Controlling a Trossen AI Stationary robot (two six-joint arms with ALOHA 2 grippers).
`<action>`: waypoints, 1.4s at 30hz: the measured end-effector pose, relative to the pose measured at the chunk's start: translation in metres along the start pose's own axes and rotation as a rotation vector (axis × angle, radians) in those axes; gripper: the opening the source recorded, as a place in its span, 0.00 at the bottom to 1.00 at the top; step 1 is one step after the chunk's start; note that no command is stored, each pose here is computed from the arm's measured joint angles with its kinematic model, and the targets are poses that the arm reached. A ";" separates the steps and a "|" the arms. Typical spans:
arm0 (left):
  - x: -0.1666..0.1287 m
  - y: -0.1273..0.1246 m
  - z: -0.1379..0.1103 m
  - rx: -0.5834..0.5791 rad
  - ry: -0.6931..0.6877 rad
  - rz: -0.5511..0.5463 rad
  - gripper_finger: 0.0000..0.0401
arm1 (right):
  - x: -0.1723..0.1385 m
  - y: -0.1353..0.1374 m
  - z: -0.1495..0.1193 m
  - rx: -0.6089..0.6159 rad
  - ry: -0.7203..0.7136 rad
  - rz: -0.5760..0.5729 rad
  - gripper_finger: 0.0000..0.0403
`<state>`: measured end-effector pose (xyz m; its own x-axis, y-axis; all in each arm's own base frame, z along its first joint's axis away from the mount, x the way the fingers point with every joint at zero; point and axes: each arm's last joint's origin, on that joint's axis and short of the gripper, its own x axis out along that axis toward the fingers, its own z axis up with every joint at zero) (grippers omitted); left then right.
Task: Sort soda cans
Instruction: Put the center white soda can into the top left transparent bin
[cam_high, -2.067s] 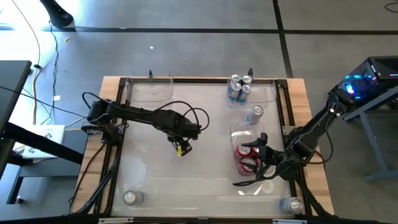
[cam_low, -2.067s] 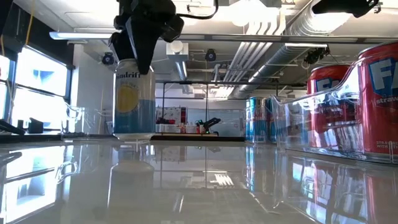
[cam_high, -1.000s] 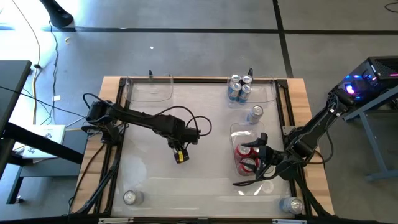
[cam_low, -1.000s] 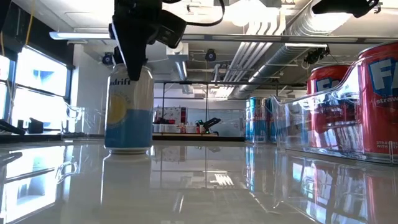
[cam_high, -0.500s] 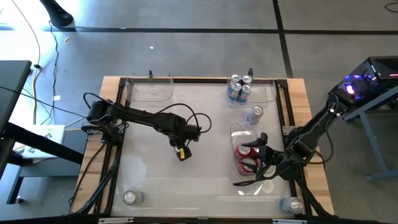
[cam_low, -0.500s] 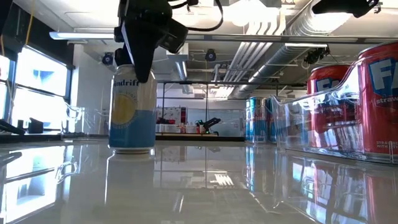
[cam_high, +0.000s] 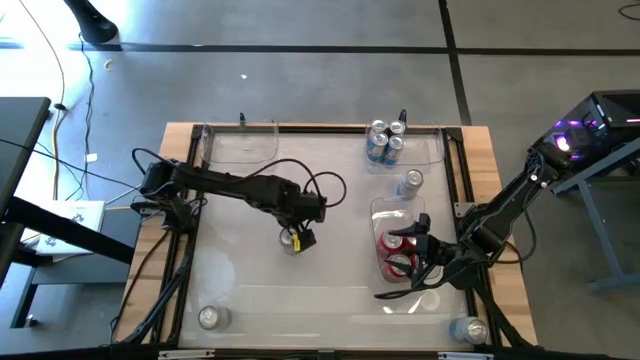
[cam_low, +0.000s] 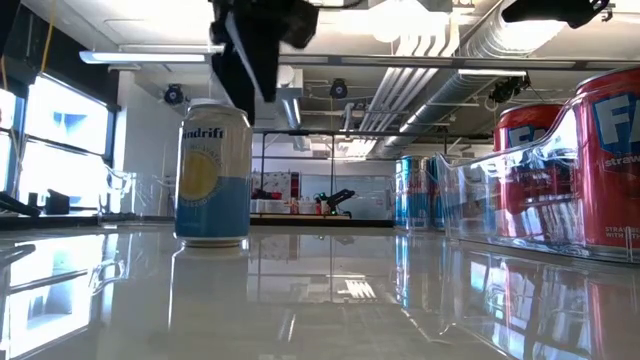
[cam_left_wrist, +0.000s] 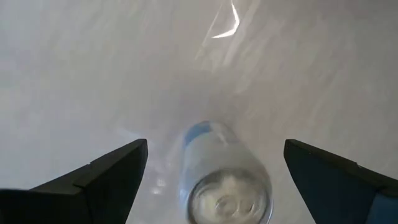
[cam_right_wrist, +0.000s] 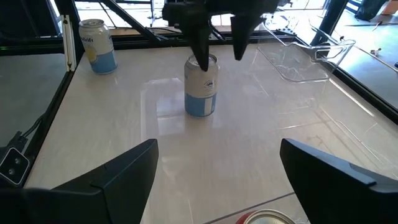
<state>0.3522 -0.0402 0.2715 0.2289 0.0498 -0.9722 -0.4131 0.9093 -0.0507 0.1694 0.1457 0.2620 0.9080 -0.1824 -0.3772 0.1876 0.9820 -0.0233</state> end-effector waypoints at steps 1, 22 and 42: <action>-0.005 -0.003 -0.002 0.066 0.003 0.007 0.93 | 0.000 0.000 0.000 0.000 0.000 0.000 0.83; 0.006 -0.040 -0.048 1.256 0.102 0.161 0.93 | 0.000 0.000 0.000 0.003 -0.001 0.000 0.83; 0.031 -0.024 -0.041 0.972 0.091 0.072 0.90 | 0.000 0.000 0.000 0.012 -0.001 0.000 0.83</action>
<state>0.3333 -0.0774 0.2331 0.1454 0.1233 -0.9817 0.4923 0.8516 0.1799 0.1694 0.1458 0.2621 0.9083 -0.1826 -0.3764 0.1920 0.9813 -0.0126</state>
